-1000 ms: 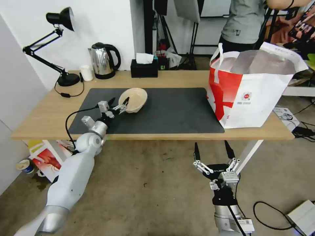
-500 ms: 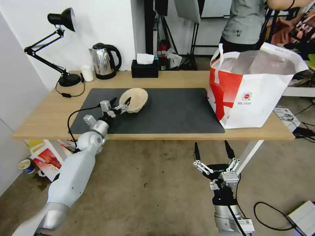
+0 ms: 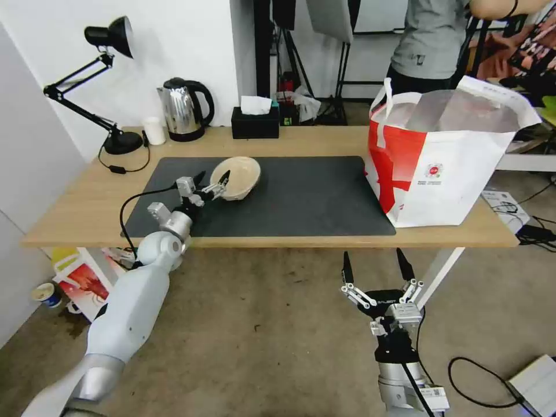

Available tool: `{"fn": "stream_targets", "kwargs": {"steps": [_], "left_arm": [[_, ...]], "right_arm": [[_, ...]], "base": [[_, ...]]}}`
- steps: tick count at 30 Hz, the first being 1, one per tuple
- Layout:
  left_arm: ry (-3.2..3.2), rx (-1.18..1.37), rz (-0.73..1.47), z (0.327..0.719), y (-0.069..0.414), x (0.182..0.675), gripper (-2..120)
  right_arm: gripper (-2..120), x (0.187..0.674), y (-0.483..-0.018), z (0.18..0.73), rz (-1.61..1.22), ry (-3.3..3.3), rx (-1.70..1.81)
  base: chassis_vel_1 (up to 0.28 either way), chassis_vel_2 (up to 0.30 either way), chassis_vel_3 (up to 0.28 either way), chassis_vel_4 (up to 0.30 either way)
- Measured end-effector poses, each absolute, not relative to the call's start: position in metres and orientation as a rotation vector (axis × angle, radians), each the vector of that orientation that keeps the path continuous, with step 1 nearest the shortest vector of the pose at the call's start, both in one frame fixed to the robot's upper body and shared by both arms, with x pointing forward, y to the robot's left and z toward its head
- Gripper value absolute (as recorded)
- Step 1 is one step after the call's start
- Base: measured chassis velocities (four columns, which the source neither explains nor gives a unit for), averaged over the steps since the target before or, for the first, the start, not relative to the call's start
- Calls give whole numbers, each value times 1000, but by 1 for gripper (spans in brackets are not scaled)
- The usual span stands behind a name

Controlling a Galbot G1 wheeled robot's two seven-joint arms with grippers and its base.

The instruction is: Pick up the trash from the table and place it into the takeout bag.

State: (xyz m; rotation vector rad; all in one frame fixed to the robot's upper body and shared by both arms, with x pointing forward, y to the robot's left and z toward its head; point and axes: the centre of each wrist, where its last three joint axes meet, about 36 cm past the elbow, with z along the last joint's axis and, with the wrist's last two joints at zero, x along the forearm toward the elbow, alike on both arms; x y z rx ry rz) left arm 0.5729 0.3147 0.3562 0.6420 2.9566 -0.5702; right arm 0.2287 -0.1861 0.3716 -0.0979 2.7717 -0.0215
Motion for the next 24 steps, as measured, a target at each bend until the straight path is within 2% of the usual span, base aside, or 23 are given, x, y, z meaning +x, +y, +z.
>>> {"fn": "stream_targets", "kwargs": {"steps": [21, 24], "left_arm": [[2979, 696, -570, 351, 314, 569, 100], [2982, 716, -569, 348, 312, 568, 95]], "right_arm": [[100, 229, -186, 372, -21, 2772, -98], [100, 229, -186, 372, -22, 2772, -98]], "base": [[0, 0, 0, 0], [0, 0, 0, 0]]}}
